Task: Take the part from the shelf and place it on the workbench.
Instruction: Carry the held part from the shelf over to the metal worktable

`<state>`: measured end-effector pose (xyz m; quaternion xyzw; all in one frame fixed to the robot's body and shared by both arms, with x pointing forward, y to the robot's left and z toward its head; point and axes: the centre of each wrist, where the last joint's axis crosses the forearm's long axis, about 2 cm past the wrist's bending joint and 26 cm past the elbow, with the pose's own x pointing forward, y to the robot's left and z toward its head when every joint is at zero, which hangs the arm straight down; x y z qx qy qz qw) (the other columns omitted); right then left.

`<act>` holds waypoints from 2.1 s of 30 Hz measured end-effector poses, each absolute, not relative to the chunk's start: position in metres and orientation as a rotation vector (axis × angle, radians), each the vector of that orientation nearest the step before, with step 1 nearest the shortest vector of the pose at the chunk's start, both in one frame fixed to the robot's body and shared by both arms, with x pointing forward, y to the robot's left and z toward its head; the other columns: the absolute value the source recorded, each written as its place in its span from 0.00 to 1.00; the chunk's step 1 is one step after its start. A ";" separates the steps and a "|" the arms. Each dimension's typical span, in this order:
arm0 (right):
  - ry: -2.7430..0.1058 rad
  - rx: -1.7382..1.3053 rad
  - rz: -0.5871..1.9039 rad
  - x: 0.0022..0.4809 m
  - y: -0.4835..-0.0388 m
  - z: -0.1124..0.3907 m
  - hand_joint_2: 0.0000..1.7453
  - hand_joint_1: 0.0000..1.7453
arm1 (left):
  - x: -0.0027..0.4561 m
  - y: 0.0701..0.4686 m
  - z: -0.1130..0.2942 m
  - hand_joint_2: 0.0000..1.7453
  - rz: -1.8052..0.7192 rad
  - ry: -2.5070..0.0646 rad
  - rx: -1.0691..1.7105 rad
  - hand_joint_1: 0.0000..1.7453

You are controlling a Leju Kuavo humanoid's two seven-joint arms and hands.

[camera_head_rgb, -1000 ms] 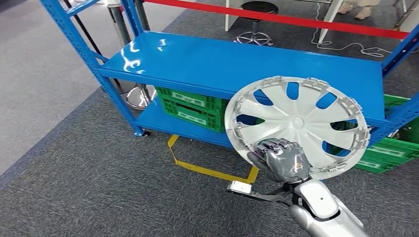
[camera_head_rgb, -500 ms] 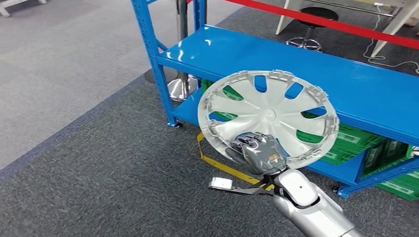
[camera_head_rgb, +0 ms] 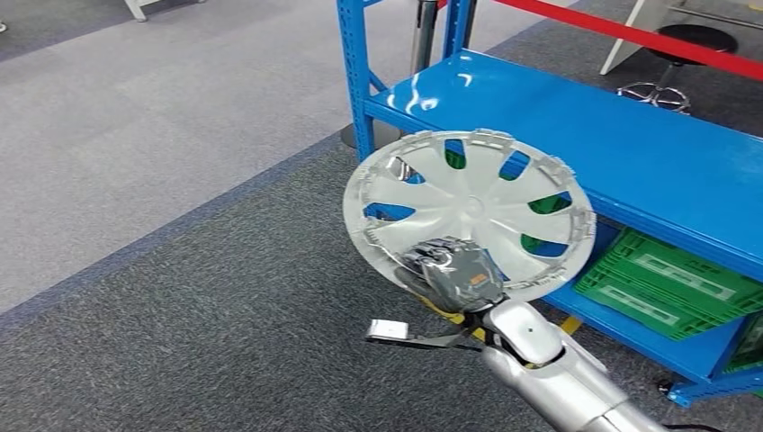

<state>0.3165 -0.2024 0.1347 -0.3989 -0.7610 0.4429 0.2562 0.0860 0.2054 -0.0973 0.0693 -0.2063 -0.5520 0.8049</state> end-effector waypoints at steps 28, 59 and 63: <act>-2.083 -1.014 1.257 0.325 -0.187 0.136 1.00 1.00 | 0.085 0.214 -0.099 1.00 -1.146 -0.415 0.161 0.00; -2.088 -1.011 1.290 0.324 -0.182 0.136 1.00 1.00 | 0.086 0.215 -0.099 1.00 -1.171 -0.423 0.159 0.00; -2.093 -1.011 1.281 0.325 -0.180 0.138 1.00 1.00 | 0.089 0.215 -0.098 1.00 -1.176 -0.427 0.164 0.00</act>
